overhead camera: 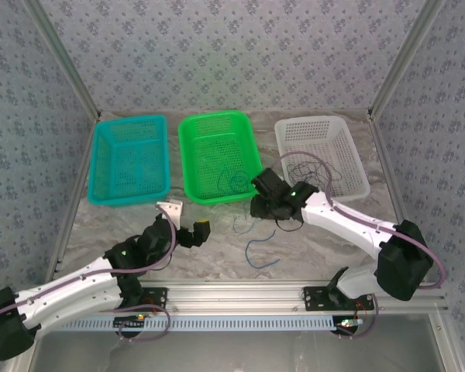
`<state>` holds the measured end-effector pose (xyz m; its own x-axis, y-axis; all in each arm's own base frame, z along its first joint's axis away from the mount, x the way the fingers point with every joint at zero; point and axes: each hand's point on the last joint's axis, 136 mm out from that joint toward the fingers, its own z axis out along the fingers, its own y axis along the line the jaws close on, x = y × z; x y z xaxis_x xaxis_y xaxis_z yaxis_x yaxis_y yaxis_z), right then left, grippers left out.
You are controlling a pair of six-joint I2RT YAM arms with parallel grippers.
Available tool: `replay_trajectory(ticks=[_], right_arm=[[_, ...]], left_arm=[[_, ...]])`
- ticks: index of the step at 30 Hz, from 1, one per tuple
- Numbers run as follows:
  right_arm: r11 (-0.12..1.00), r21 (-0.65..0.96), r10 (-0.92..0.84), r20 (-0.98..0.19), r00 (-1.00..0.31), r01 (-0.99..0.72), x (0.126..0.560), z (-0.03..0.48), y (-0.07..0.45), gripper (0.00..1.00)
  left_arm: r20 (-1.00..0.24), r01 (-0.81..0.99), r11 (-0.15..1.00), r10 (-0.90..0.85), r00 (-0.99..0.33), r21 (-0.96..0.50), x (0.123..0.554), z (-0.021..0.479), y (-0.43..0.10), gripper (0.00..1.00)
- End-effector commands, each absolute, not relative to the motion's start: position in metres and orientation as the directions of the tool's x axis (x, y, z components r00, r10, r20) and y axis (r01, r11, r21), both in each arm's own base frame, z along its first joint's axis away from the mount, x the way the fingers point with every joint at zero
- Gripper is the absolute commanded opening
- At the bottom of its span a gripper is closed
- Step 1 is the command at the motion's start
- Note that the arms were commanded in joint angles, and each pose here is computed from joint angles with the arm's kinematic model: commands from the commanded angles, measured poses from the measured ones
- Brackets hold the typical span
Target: Untangle the cables
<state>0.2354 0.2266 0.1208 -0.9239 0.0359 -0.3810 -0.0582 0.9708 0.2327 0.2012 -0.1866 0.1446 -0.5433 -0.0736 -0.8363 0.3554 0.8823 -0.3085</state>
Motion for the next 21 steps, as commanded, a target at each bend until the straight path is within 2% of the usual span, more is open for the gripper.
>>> replay_trajectory(ticks=[1,7,16,21], right_arm=[[0.979,0.183,-0.022,-0.327,-0.945,-0.086,0.205,0.112,0.236,0.50],[0.981,0.108,-0.137,-0.219,-0.966,-0.164,0.163,0.081,0.256,0.49],[0.982,0.010,-0.185,-0.136,-0.973,-0.189,0.138,0.047,0.272,0.39],[0.985,0.023,-0.170,-0.088,-0.981,-0.173,0.130,0.018,0.277,0.29]], left_arm=[[-0.840,0.349,0.877,-0.103,-0.532,-0.329,0.206,0.159,-0.189,0.99],[-0.818,0.299,0.895,-0.115,-0.563,-0.331,0.212,0.157,-0.175,1.00],[-0.803,0.276,0.890,-0.149,-0.577,-0.363,0.212,0.156,-0.167,0.99],[-0.799,0.273,0.888,-0.153,-0.582,-0.369,0.210,0.154,-0.165,0.99]])
